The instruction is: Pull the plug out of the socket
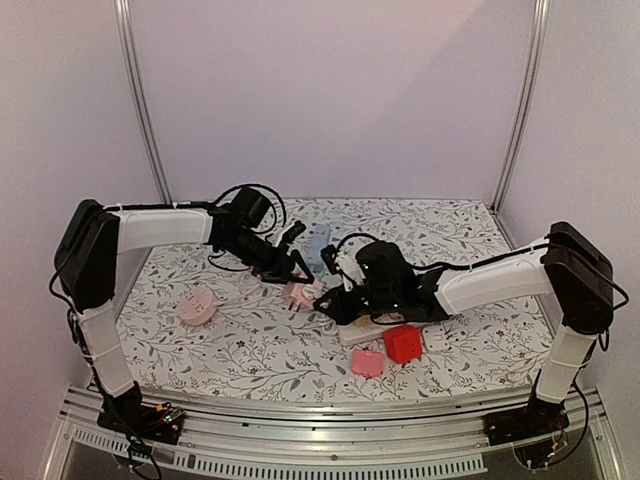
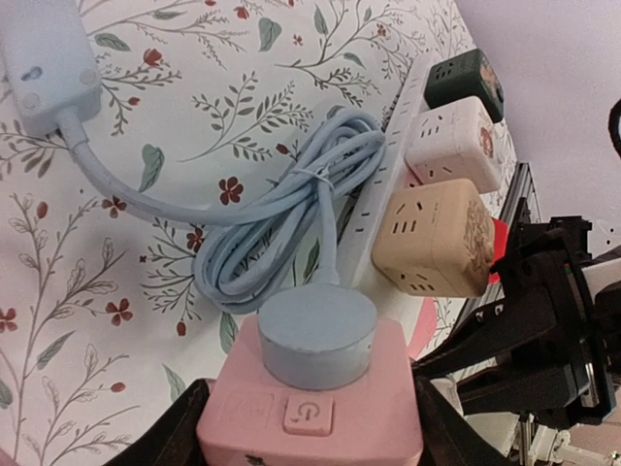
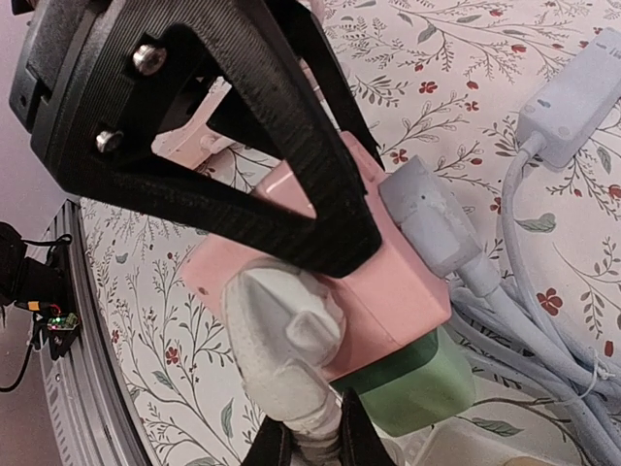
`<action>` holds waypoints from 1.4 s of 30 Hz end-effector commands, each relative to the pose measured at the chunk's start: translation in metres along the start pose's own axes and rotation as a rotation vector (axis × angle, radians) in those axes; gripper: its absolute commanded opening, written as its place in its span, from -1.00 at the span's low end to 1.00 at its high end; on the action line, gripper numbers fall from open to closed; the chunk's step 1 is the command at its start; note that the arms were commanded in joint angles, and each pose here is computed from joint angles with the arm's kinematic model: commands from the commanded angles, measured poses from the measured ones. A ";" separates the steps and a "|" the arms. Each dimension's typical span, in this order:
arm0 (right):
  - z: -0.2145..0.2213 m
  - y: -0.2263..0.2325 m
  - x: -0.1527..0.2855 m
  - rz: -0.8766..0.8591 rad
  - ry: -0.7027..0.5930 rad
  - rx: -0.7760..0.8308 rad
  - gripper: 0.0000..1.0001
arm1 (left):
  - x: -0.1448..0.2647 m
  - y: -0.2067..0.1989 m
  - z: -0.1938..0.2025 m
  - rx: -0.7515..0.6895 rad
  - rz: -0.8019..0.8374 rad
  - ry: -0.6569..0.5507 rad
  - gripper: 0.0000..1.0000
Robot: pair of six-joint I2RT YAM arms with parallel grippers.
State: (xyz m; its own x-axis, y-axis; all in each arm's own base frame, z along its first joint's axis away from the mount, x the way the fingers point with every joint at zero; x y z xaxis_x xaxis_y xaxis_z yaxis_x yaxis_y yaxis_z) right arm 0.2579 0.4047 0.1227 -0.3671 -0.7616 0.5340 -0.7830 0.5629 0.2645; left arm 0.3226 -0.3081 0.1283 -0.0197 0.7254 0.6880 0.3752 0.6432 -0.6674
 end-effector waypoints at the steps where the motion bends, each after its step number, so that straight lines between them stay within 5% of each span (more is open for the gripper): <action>1: -0.011 -0.022 0.008 0.092 0.001 -0.062 -1.00 | 0.032 0.005 -0.009 -0.056 -0.147 -0.053 -0.39; 9: -0.045 0.003 0.031 0.052 -0.068 -0.024 -1.00 | 0.034 0.048 -0.005 -0.054 -0.488 -0.030 -0.40; 16: -0.064 0.014 0.051 0.031 -0.125 -0.018 -1.00 | 0.034 0.056 -0.003 -0.063 -0.564 -0.013 -0.40; 42: -0.019 -0.013 0.009 0.109 -0.014 -0.048 -1.00 | 0.044 -0.025 -0.012 -0.034 0.101 -0.038 -0.40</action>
State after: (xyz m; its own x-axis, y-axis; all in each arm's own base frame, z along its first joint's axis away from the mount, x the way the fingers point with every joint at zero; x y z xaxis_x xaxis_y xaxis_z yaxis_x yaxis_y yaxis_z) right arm 0.2510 0.4035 0.1422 -0.3731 -0.7466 0.5508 -0.7804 0.5736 0.2489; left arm 0.3196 -0.3091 0.1441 -0.0076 0.7126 0.7015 0.3886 0.6485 -0.6546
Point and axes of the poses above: each gripper's point midway between its finger pads, its own x axis back along the fingers, its own y axis along the line the jaws close on, z = x × y, the point moved 3 cm from there along x, back along the fingers, and after that the axes turned 8 degrees about x, right-handed, at the moved point
